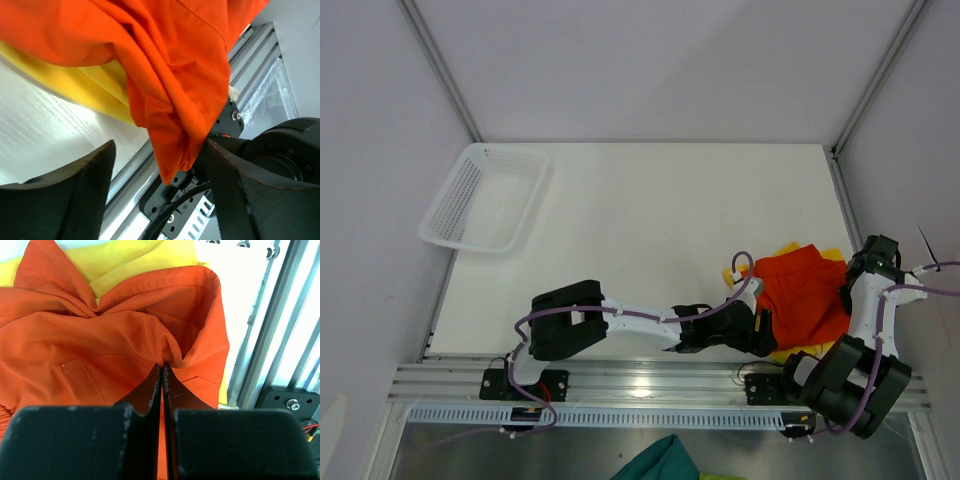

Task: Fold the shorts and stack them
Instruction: Neatly place the folded shorts to the corner

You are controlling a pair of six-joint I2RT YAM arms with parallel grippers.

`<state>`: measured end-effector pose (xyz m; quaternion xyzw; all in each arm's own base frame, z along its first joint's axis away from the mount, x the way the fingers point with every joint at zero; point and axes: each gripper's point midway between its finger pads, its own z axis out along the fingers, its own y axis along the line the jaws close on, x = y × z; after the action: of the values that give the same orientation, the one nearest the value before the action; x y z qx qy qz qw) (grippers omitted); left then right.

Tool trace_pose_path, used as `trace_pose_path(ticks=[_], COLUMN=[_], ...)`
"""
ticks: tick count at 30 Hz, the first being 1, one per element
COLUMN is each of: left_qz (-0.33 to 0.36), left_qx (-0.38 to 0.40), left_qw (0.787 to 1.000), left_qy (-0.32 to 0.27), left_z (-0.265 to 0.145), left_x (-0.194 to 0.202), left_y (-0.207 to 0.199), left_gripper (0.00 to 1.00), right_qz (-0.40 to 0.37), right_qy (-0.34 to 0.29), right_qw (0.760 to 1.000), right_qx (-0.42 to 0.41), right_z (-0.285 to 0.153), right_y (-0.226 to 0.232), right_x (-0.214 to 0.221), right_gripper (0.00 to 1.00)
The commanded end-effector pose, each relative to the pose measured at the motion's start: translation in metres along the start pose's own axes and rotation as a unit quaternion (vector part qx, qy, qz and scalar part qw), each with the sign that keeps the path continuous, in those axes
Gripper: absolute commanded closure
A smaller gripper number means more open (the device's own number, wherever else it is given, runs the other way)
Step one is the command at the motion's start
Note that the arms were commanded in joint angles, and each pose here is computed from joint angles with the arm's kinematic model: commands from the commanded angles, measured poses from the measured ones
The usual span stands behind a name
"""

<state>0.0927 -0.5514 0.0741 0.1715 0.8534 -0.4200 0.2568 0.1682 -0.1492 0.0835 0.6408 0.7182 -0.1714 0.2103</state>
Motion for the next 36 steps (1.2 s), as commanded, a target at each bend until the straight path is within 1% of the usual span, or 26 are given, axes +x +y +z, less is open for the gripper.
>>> trace_pose_path(ticks=[1,2,3,5,13,14,16,20,21,22,24,25,27,28,29,31,33,36], left_qz=[0.007,0.007,0.006,0.008,0.014,0.015,0.019,0.012,0.010,0.006,0.000,-0.007,-0.028,-0.042,-0.057,-0.078,-0.087,-0.100], left_qx=[0.052,0.057,0.061,0.065,0.089,0.094,0.083,0.050,0.044,0.040,0.040,0.047,0.065,0.093,0.106,0.125,0.140,0.155], left_qw=[0.998,0.998,0.998,0.998,0.996,0.995,0.996,0.999,0.999,0.999,0.999,0.999,0.997,0.994,0.993,0.988,0.986,0.982], left_qy=[-0.038,-0.036,-0.033,-0.024,-0.022,-0.020,-0.007,0.008,0.009,0.010,0.009,0.014,0.019,0.026,0.019,0.033,0.036,0.043], left_z=[-0.009,-0.008,-0.007,-0.003,0.007,0.008,0.013,0.020,0.022,0.022,0.023,0.023,0.020,0.012,0.009,0.003,-0.001,-0.005], left_x=[-0.028,-0.026,-0.025,-0.020,-0.007,-0.005,0.007,0.015,0.017,0.017,0.014,0.011,0.009,0.003,-0.002,0.001,0.004,0.009], left_y=[-0.038,-0.040,-0.041,-0.043,-0.055,-0.062,-0.058,-0.051,-0.047,-0.046,-0.046,-0.047,-0.050,-0.060,-0.065,-0.071,-0.072,-0.074], left_gripper=[0.29,0.33,0.34,0.34,0.36,0.36,0.36,0.37,0.40,0.51,0.62,0.72,0.80,0.87,0.88,0.92,0.92,0.92], right_qz=[0.010,0.008,0.007,0.005,0.002,0.000,0.003,0.003,0.005,0.005,0.005,0.005,0.005,0.005,0.011,0.009,0.012,0.012], right_qy=[-0.031,-0.036,-0.038,-0.037,-0.036,-0.036,-0.037,-0.031,-0.031,-0.032,-0.032,-0.034,-0.037,-0.042,-0.052,-0.053,-0.064,-0.069], right_qw=[0.999,0.999,0.999,0.999,0.999,0.999,0.999,0.999,0.999,0.999,0.999,0.999,0.999,0.999,0.999,0.999,0.998,0.998], right_qx=[-0.006,-0.003,-0.005,-0.008,-0.012,-0.013,-0.014,-0.017,-0.017,-0.017,-0.016,-0.014,-0.014,-0.009,-0.009,0.002,-0.001,0.003], right_z=[-0.004,-0.005,-0.006,-0.008,-0.016,-0.017,-0.018,-0.018,-0.018,-0.018,-0.018,-0.018,-0.019,-0.020,-0.026,-0.031,-0.040,-0.042], right_y=[0.006,0.005,0.005,0.006,0.008,0.008,0.009,0.010,0.010,0.010,0.010,0.009,0.010,0.009,0.011,0.010,0.013,0.010], right_x=[-0.016,-0.018,-0.020,-0.022,-0.026,-0.027,-0.027,-0.025,-0.025,-0.025,-0.025,-0.026,-0.029,-0.032,-0.042,-0.048,-0.060,-0.064], right_gripper=[1.00,1.00,1.00,1.00,1.00,1.00,1.00,1.00,1.00,1.00,1.00,1.00,1.00,1.00,1.00,1.00,1.00,1.00])
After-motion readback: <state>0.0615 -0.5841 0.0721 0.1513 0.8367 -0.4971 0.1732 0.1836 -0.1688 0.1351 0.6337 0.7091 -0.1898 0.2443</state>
